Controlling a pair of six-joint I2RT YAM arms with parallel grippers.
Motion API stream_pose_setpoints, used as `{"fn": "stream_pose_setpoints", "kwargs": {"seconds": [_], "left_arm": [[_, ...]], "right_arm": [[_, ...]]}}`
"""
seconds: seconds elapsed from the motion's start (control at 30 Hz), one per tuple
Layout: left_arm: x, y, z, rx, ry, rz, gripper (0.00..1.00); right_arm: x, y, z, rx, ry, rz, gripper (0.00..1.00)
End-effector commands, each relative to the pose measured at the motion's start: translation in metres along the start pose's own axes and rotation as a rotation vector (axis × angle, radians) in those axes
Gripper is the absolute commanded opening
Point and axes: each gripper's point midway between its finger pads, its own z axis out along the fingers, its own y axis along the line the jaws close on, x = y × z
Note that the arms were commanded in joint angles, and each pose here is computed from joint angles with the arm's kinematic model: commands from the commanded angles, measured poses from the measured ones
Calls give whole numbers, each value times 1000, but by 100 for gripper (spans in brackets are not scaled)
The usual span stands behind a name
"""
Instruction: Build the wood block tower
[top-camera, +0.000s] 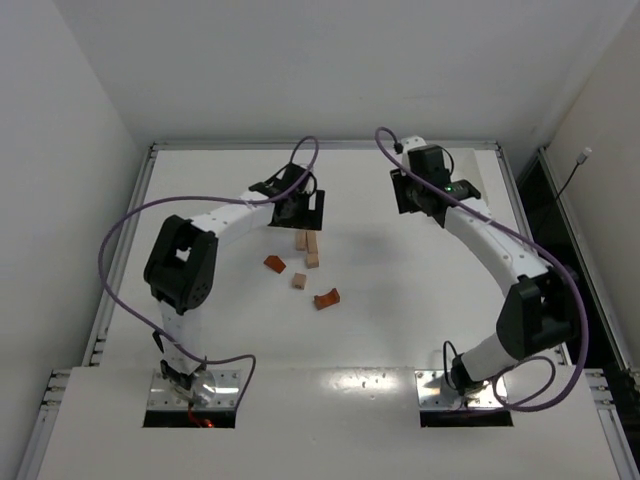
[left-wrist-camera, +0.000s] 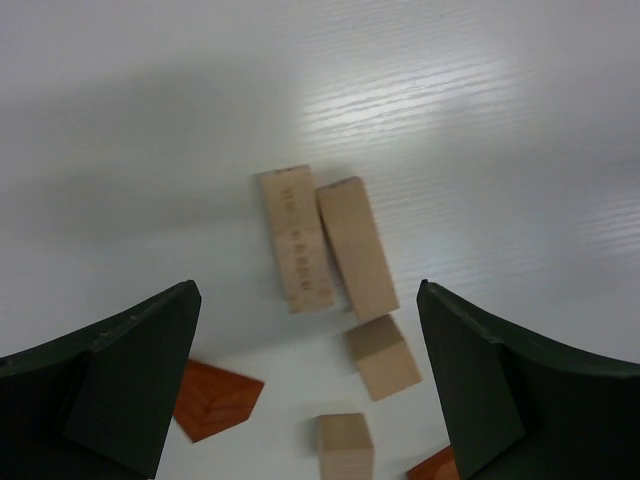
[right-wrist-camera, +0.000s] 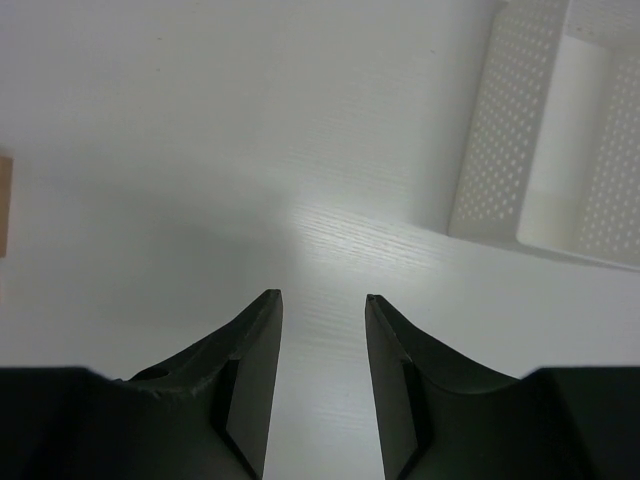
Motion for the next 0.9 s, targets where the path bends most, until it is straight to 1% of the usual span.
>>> {"fn": "stream_pose_setpoints", "kwargs": {"seconds": [0.0, 0.13, 0.17, 0.23, 0.43, 0.67, 0.73, 0.87], "left_arm": [[-20, -24, 4, -2, -47, -24, 89], [-9, -30, 18, -44, -22, -1, 89], [-5, -27, 21, -62, -7, -6, 89], [-7, -22, 21, -94, -22, -20, 90], [4, -15, 26, -144, -9, -36, 90], [22, -22, 38, -103, 50, -40, 90], [20, -23, 39, -99, 42, -42, 90], [29, -27, 45, -95, 65, -40, 90]], "right_arm": [[0, -28, -20, 51, -31, 10, 36], [7, -43, -27, 71, -25, 36, 36], [5, -43, -29, 72, -34, 37, 36], [7, -54, -29, 93, -30, 55, 36], [8, -58, -31, 78, -29, 80, 36], [11, -61, -28, 71, -20, 91, 36], [11, -61, -28, 71, -20, 91, 36], [15, -66, -28, 74, -9, 111, 36]]}}
